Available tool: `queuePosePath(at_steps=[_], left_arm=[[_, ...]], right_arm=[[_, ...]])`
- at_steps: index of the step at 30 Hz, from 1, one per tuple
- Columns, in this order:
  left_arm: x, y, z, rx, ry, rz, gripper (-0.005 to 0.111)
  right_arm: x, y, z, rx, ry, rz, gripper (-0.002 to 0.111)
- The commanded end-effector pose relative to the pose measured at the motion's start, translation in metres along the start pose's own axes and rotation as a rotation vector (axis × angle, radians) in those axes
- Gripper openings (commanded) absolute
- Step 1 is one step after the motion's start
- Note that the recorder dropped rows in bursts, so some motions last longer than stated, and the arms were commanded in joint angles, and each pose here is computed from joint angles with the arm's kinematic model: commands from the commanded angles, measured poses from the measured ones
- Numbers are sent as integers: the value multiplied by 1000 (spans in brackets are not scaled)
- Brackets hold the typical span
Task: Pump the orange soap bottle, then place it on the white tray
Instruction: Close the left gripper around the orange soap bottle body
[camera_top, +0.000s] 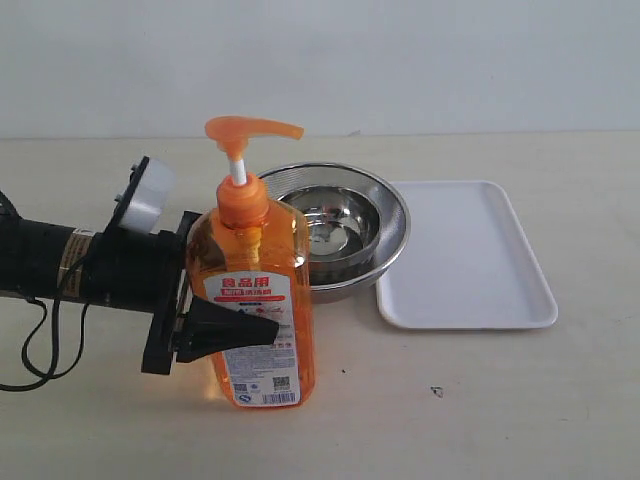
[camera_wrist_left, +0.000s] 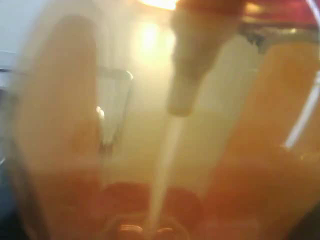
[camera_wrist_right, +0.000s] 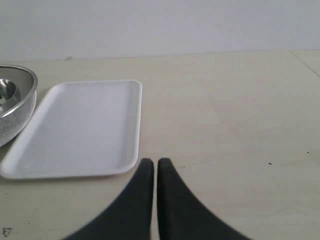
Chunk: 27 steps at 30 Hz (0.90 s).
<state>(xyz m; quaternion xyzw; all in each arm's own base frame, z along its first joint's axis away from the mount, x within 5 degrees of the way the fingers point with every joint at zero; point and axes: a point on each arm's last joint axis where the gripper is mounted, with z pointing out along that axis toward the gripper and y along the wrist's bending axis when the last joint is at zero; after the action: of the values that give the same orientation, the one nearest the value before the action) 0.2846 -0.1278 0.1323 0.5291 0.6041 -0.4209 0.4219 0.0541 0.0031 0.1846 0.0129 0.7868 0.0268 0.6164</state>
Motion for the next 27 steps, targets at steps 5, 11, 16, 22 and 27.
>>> queuePosePath(at_steps=[5, 11, 16, 22, 27], left_arm=[[-1, -1, 1, 19, 0, 1, 5], [-1, -1, 1, 13, -5, -2, 5], [-1, -1, 1, 13, -4, -2, 5], [-2, 0, 1, 4, -11, -30, 5], [-8, -2, -1, 14, -4, -134, 5]], right_arm=[[0, 0, 0, -2, -9, -3, 0], [0, 0, 0, -2, -9, -3, 0], [0, 0, 0, -2, -9, -3, 0], [0, 0, 0, -2, -9, -3, 0], [0, 0, 0, -2, -9, -3, 0]])
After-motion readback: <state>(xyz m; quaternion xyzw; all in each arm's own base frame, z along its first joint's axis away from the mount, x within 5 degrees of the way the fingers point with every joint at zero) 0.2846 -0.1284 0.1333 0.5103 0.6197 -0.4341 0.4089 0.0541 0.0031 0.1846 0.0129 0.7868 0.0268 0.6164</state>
